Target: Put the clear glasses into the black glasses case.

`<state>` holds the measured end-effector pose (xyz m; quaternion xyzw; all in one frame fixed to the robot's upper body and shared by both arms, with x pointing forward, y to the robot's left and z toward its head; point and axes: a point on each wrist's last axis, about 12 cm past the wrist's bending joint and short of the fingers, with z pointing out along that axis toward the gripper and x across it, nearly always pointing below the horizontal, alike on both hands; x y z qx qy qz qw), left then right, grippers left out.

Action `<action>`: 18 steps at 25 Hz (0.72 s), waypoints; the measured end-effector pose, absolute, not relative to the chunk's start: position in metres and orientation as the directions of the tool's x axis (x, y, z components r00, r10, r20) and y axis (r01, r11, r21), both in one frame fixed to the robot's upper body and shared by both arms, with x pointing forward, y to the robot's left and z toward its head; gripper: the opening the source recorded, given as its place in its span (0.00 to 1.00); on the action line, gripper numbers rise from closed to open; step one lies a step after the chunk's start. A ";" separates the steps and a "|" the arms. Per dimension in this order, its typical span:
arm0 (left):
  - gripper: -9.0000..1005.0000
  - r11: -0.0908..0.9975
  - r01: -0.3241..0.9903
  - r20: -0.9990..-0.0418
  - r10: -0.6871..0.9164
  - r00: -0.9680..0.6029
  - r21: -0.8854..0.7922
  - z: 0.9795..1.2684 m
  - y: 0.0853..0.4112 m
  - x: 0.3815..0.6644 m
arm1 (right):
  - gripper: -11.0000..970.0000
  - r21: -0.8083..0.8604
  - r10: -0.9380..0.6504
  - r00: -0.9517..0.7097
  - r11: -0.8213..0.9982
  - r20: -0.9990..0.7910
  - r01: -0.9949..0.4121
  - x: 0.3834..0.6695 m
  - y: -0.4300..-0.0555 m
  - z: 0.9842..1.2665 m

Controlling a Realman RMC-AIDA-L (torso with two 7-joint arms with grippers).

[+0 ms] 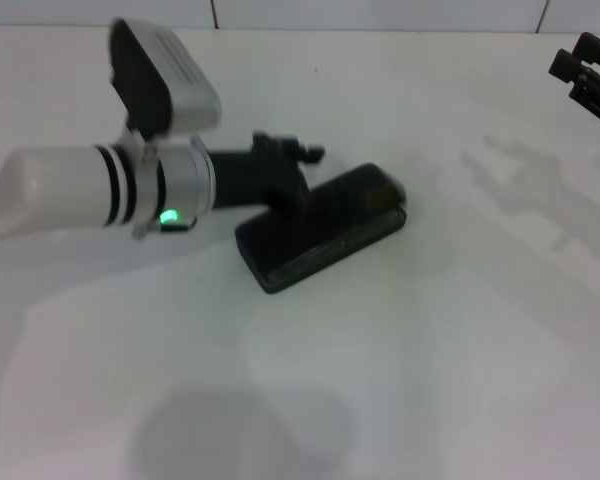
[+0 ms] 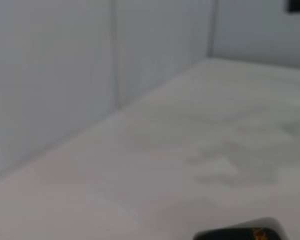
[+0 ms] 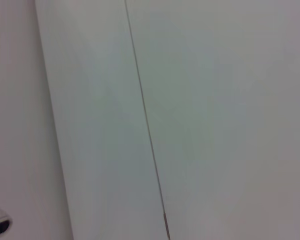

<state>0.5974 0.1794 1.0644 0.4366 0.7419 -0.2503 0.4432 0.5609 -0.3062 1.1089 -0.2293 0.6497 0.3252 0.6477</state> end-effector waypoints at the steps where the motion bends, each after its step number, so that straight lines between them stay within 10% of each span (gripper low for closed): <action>1: 0.64 0.474 0.880 -0.869 0.444 -0.218 0.022 1.062 0.177 0.594 | 0.42 0.125 0.123 -0.056 0.685 -0.991 -0.718 0.561 -0.306 1.108; 11: 0.68 0.455 0.891 -0.925 0.331 -0.185 -0.016 1.068 0.178 0.585 | 0.42 0.105 0.097 -0.057 0.624 -0.994 -0.774 0.559 -0.294 1.107; 18: 0.71 0.203 0.979 -0.999 0.032 -0.036 -0.029 1.107 0.215 0.541 | 0.48 0.016 0.013 -0.012 0.394 -1.000 -0.919 0.544 -0.282 1.120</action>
